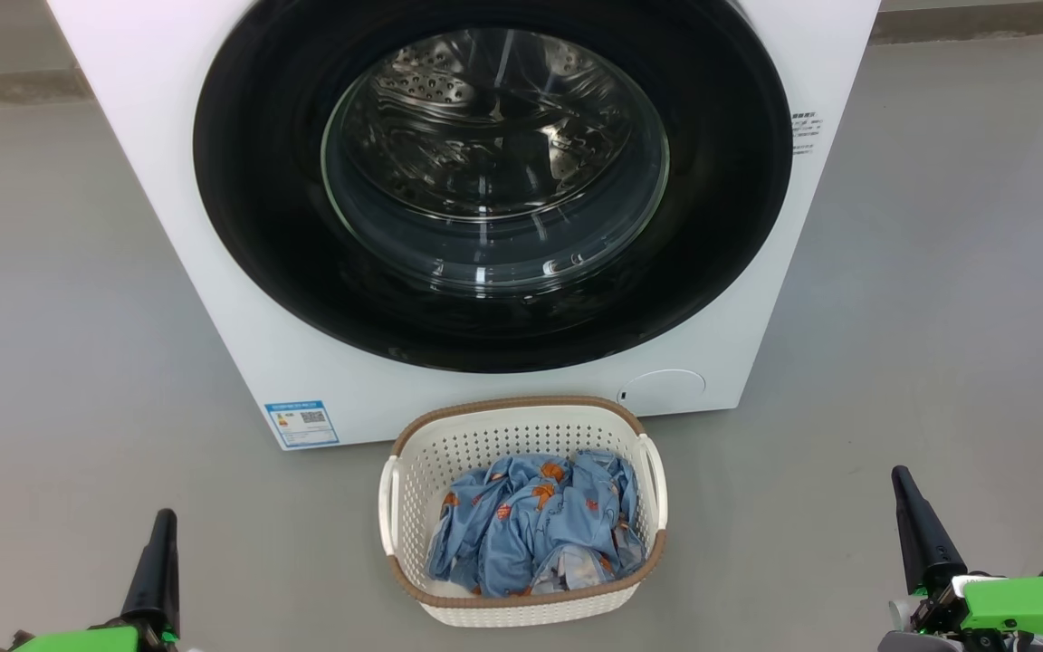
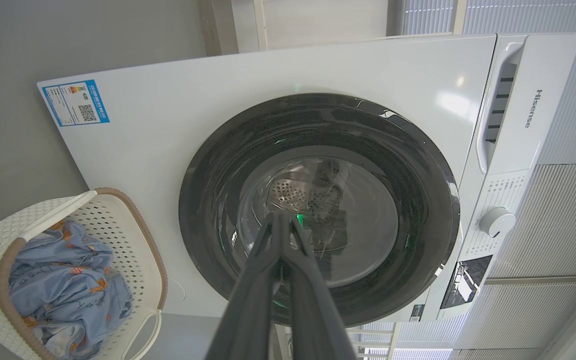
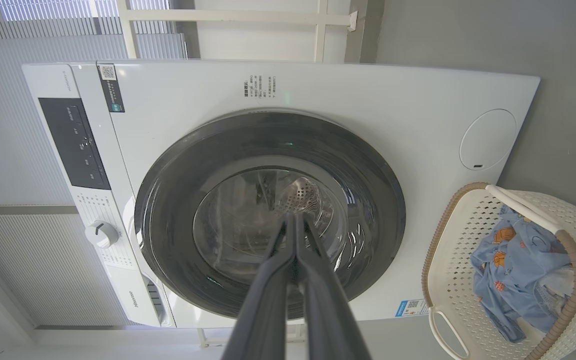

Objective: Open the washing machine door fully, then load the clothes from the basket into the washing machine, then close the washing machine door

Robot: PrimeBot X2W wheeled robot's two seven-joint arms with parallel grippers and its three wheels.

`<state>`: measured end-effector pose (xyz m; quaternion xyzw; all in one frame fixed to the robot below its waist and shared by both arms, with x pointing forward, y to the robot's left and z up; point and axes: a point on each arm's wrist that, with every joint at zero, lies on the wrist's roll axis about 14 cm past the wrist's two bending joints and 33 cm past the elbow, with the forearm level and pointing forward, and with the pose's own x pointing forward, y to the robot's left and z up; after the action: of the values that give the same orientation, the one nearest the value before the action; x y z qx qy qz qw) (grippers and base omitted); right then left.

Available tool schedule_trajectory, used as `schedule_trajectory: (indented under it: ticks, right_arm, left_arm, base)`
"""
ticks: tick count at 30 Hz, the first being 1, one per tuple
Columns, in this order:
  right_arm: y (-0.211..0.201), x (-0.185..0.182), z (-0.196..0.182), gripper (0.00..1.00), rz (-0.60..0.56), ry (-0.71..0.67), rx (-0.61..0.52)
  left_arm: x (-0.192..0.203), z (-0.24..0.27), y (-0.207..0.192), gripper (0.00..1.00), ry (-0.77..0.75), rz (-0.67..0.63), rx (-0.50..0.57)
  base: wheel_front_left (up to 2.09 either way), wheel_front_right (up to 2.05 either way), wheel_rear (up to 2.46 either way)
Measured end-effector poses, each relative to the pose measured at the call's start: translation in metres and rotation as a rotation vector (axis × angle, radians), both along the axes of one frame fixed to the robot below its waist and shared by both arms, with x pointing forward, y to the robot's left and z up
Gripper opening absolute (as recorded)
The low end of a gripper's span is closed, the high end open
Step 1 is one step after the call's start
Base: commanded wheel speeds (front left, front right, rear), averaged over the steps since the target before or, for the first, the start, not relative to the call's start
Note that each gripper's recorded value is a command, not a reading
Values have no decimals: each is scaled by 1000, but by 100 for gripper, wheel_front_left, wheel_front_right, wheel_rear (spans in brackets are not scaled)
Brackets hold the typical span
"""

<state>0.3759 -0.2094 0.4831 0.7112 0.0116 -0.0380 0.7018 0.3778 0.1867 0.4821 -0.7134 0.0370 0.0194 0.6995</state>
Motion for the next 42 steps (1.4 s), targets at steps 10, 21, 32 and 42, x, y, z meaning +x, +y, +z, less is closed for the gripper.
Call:
schedule_trajectory:
  ticks: [10,21,32,42]
  right_arm:
    - [0,0,0,0,0,0,0]
    - [0,-3,-6,100,-3,19,4]
    - [2,-22,-43,100,-22,130,24]
    - [-1,-21,-40,100,-43,123,-2]
  left_arm:
    - [0,0,0,0,0,0,0]
    - [-2,-6,-1,100,18,-1,-5]
    - [-24,-44,-12,100,136,2,-35]
    - [-24,-45,-11,100,140,16,-12]
  base:
    - [0,0,0]
    - [0,0,0]
    - [0,0,0]
    - [0,0,0]
